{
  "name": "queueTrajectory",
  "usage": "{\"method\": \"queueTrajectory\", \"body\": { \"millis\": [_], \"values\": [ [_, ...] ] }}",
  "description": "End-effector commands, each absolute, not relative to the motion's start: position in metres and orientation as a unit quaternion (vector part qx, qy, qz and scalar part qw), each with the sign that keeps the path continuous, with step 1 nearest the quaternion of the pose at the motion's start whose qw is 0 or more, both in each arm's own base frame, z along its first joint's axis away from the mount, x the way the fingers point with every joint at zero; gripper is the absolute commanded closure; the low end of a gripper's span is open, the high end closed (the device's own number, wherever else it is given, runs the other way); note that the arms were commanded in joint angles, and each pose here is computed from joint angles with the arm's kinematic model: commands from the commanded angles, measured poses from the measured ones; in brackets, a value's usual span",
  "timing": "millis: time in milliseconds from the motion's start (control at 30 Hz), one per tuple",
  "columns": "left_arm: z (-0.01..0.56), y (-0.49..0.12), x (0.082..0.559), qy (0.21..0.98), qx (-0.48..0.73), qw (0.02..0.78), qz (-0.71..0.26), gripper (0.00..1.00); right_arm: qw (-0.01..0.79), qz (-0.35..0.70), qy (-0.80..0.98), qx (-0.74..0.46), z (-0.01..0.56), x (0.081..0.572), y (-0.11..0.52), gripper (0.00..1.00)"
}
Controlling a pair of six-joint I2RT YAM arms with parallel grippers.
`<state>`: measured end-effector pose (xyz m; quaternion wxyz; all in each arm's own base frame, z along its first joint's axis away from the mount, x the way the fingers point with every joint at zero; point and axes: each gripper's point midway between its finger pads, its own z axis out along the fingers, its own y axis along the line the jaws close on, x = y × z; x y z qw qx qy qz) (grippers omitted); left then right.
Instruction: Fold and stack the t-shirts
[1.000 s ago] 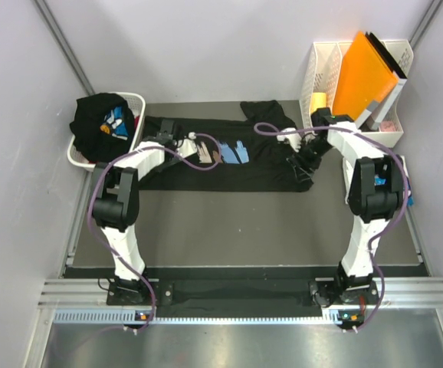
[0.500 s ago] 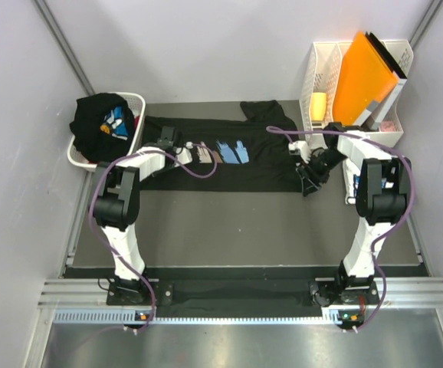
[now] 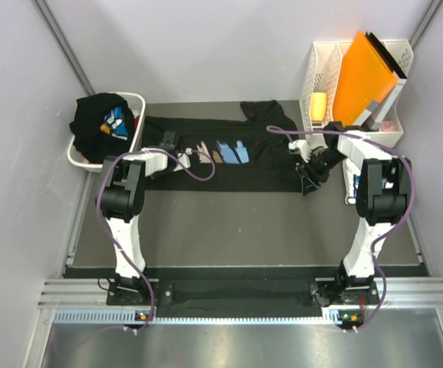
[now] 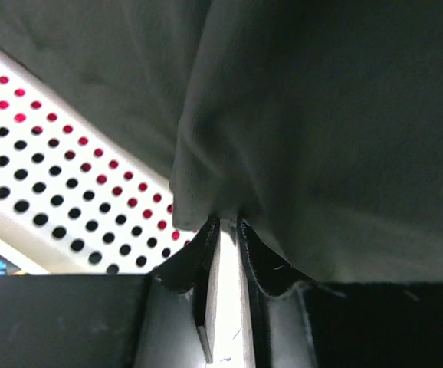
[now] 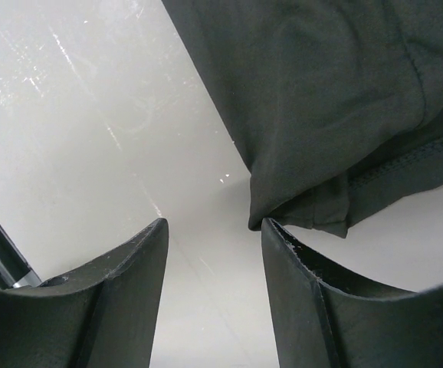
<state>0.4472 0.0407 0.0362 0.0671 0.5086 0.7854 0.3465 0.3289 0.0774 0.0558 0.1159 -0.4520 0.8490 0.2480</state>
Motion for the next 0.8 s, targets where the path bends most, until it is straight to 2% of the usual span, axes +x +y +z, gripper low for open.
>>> {"method": "queueTrajectory", "body": {
  "millis": [0, 100, 533, 767],
  "values": [
    [0.033, 0.038, 0.454, 0.794, 0.501, 0.07, 0.338, 0.86, 0.149, 0.249, 0.842, -0.455, 0.068, 0.341, 0.082, 0.48],
    [0.023, 0.041, 0.453, 0.794, 0.5, 0.059, 0.34, 1.0, 0.151, 0.248, 0.841, -0.457, 0.069, 0.342, 0.082, 0.48],
    [0.01, 0.051, 0.458, 0.787, 0.498, 0.036, 0.363, 1.0, 0.149, 0.257, 0.843, -0.448, 0.061, 0.343, 0.085, 0.46],
    [0.01, 0.059, 0.46, 0.775, 0.503, 0.021, 0.382, 1.0, 0.167, 0.229, 0.852, -0.439, 0.057, 0.358, 0.08, 0.46]
  ]
}}
